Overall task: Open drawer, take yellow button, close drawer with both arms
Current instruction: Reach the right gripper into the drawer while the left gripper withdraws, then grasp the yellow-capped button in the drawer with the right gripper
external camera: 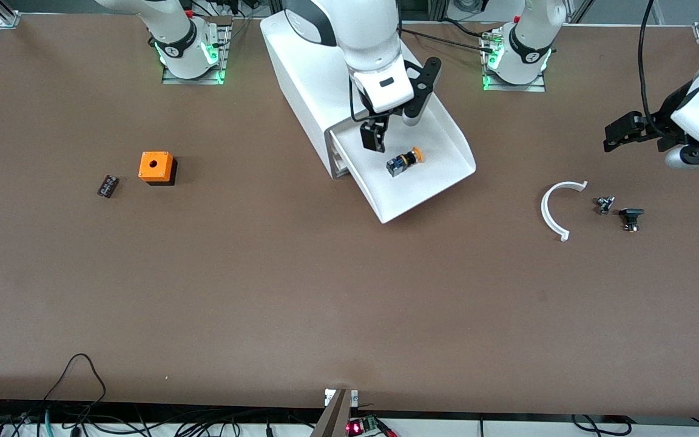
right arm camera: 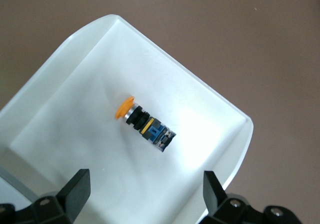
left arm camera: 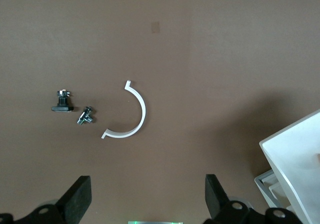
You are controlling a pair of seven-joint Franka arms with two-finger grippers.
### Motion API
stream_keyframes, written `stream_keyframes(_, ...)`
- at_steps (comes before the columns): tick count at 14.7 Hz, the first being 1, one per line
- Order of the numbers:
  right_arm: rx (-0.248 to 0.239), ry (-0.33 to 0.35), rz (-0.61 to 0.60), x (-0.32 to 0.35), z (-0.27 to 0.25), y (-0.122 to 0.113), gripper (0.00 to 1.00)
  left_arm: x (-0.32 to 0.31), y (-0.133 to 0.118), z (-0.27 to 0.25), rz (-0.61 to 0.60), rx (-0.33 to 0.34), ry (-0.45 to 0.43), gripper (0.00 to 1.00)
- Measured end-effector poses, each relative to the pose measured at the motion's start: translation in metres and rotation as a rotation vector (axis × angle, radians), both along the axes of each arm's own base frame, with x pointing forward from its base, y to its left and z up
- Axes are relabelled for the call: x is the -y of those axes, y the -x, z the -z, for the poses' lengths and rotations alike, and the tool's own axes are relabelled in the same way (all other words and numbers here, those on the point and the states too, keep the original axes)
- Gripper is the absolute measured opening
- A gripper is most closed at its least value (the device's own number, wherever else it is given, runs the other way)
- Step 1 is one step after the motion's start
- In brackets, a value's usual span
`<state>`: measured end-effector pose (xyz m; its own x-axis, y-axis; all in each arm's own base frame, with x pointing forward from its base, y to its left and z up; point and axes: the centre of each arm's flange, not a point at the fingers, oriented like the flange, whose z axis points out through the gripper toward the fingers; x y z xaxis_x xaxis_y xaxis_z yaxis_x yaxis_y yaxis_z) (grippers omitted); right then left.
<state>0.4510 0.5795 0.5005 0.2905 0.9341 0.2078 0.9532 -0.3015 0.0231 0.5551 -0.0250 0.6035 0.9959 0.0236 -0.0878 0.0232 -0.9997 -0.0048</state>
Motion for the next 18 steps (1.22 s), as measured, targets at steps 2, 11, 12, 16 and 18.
stream_keyframes(2, 0.034, 0.018, -0.168, 0.0, 0.003, -0.004, 1.0, -0.001, -0.003, 0.0, -0.003, 0.014, 0.001, 1.0)
stream_keyframes(11, 0.059, 0.057, -0.374, -0.012, 0.056, -0.014, 1.0, -0.004, -0.004, -0.003, -0.009, 0.024, -0.006, 1.0)
stream_keyframes(12, 0.06, 0.057, -0.376, -0.015, 0.064, -0.015, 1.0, -0.004, -0.004, -0.003, -0.009, 0.025, -0.006, 1.0)
stream_keyframes(16, 0.076, 0.046, -0.376, -0.021, 0.079, -0.018, 1.0, -0.003, -0.004, -0.007, -0.009, 0.034, -0.006, 1.0)
stream_keyframes(18, 0.073, 0.054, -0.379, -0.022, 0.087, -0.019, 1.0, -0.004, -0.004, -0.009, -0.01, 0.039, -0.006, 1.0)
